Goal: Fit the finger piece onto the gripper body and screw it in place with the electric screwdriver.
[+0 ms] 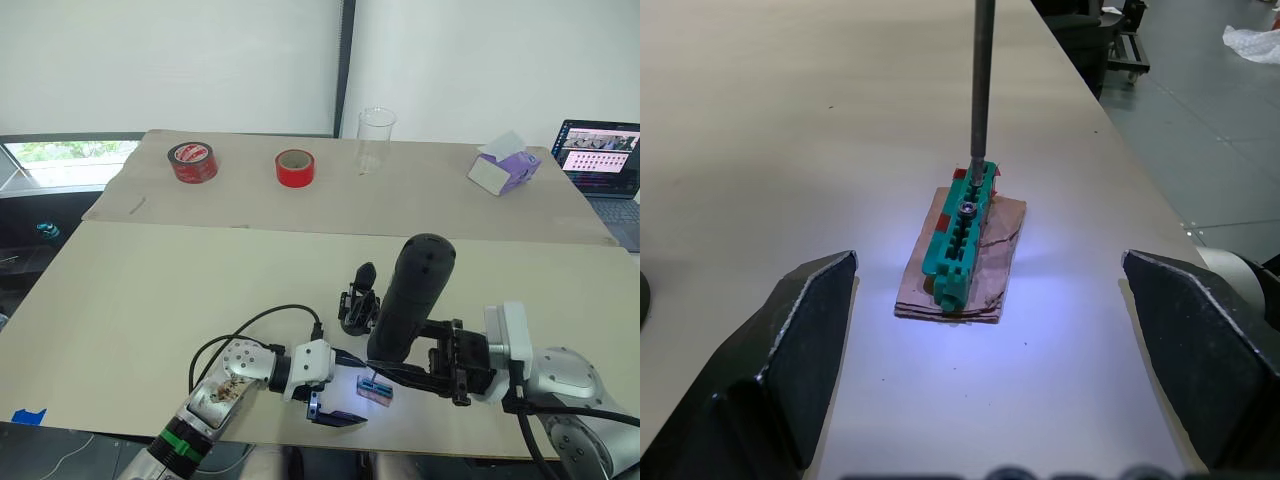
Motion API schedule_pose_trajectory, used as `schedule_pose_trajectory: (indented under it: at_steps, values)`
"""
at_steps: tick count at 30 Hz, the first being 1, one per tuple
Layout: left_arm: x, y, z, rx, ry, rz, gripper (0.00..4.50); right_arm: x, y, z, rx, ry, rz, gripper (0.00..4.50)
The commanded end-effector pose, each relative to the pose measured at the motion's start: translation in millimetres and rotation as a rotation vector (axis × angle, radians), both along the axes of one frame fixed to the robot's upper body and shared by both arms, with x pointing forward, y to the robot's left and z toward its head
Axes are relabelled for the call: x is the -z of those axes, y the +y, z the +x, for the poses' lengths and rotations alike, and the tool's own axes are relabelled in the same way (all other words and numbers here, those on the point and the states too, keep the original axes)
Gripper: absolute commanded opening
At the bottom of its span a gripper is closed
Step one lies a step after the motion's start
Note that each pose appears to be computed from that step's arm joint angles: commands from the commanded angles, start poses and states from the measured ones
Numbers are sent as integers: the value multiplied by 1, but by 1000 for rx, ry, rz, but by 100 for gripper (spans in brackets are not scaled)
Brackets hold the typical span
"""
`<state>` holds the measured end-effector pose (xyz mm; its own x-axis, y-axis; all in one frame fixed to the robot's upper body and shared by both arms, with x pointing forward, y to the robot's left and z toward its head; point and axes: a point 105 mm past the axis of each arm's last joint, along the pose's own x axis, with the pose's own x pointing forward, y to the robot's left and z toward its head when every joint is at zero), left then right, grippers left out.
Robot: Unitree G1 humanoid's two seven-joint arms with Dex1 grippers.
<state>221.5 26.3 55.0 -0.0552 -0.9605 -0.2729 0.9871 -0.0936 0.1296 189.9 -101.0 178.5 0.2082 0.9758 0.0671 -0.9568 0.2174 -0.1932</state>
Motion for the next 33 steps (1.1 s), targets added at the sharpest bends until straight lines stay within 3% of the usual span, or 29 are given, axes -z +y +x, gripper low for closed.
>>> schedule_pose_trajectory:
  at_steps: [1, 33]
  values:
    - [-15, -4, -2, 15, -38, -46, 447, -12, -2, -4, -8, -75, 17, 191]
    - [5, -4, -2, -2, -21, -27, 447, -5, -4, -1, 2, -70, 19, 191]
